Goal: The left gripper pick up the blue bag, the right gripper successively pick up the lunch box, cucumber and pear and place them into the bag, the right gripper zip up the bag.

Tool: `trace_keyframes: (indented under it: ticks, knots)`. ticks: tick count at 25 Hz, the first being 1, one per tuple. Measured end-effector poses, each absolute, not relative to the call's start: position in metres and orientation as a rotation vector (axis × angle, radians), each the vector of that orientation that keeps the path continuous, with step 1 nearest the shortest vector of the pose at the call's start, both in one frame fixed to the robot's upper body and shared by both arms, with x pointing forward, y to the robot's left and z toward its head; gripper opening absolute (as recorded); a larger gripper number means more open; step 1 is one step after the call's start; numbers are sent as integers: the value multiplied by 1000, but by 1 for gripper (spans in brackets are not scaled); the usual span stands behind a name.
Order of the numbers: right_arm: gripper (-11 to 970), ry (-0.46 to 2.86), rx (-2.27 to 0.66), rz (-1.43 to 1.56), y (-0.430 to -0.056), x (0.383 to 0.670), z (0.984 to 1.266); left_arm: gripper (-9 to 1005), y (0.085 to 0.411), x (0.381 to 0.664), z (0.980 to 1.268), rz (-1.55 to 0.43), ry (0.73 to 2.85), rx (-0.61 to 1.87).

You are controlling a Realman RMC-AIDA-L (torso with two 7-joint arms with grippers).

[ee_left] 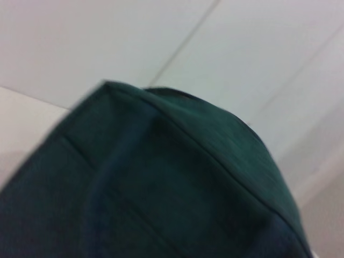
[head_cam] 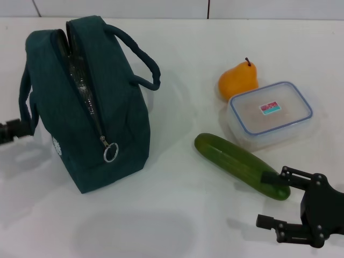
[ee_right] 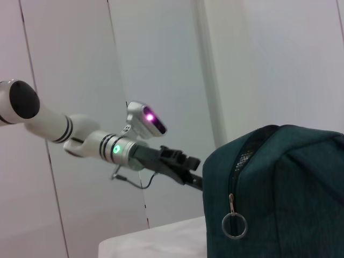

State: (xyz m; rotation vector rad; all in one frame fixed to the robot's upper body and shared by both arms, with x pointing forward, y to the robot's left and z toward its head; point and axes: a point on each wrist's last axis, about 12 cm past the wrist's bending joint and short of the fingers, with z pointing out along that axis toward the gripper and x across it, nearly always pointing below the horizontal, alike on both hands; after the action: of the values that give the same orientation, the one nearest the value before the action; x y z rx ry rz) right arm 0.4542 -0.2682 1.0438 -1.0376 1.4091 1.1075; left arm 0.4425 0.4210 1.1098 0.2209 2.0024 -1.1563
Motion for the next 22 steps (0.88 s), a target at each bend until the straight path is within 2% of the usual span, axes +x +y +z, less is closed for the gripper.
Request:
trace_keyframes:
  ticks: [6, 9, 15, 22]
  knots:
    - [780, 1404, -1031, 1101, -267, 457, 1045, 850, 439, 473, 1138, -1068, 2130, 107]
    - [780, 1404, -1031, 1101, -267, 457, 1045, 848, 442, 488, 1156, -1090, 2181, 36]
    - [780, 1402, -1031, 1103, -266, 458, 1045, 843, 433, 515, 1186, -1094, 2262, 33]
    - [781, 1400, -1032, 1103, -265, 459, 1046, 838, 413, 538, 1194, -1077, 2374, 75]
